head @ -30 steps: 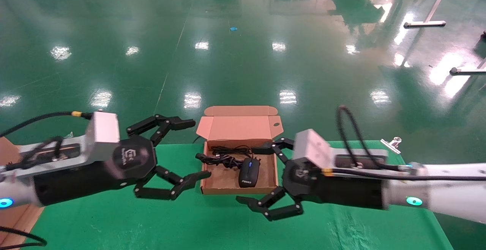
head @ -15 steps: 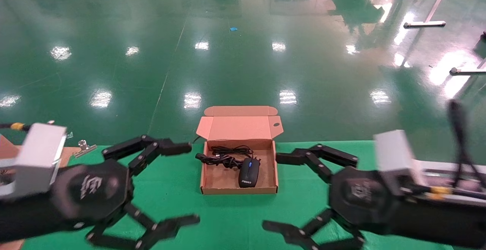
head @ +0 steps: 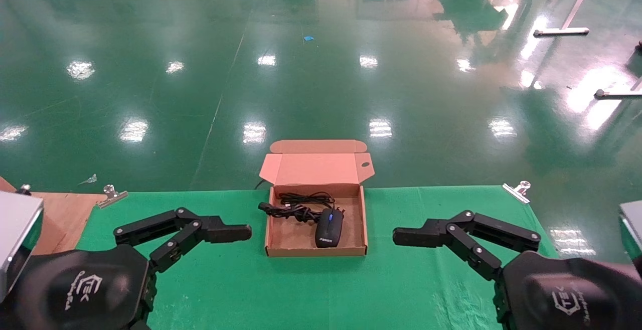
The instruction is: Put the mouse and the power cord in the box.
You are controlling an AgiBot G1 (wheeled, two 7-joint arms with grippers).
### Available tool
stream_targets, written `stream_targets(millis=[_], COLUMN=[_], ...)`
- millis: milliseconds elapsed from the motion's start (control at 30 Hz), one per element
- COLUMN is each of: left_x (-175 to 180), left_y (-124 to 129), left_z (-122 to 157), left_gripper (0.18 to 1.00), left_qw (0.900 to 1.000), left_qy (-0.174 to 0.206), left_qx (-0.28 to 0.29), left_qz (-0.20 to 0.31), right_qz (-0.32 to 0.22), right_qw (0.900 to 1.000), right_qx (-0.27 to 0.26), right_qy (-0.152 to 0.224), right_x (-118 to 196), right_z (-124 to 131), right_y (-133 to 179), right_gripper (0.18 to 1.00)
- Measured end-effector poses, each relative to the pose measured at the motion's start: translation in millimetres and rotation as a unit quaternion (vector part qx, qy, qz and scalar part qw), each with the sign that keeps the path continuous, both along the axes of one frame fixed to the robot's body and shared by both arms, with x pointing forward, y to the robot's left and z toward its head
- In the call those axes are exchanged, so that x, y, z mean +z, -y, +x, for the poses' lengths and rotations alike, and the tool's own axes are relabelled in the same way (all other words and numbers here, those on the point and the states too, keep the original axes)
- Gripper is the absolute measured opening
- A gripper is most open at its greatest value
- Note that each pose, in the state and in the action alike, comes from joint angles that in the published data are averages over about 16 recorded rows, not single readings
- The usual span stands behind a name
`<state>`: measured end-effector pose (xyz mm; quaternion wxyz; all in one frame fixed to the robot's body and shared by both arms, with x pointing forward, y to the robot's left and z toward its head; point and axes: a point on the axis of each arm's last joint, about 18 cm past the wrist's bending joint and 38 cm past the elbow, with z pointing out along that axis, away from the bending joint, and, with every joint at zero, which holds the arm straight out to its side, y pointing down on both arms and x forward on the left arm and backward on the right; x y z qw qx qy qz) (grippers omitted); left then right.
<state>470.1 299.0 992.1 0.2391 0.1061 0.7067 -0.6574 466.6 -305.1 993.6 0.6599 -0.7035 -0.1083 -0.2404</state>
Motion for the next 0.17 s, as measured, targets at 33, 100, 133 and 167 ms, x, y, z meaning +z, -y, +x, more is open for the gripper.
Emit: stream_targets(millis=[33,100,133,167], left_x=[0.0,0.0,0.0,0.0], left_y=[0.1,0.3,0.2,0.1], left_z=[-0.4,-1.4,-1.2,-1.0], left_gripper=[1.001,1.001,1.001,1.001], left_qw=[1.0,1.0,1.0,1.0], left_qy=[0.0,0.0,0.0,0.0], left_qx=[0.0,-0.002,-0.001,-0.001], left_qz=[0.0,0.001,0.001,0.0], right_qz=[0.0,0.0,0.0,0.0], right_qw=[1.0,1.0,1.0,1.0], right_qx=[0.001,0.003,0.003,0.003], right_qy=[0.0,0.001,0.001,0.001], right_x=[0.2,0.5,0.5,0.4], right_z=[-0.9,-3.2,-3.3,-3.0], right_y=[0.3,1.1,1.1,1.0], right_gripper=[1.001,1.001,1.001,1.001])
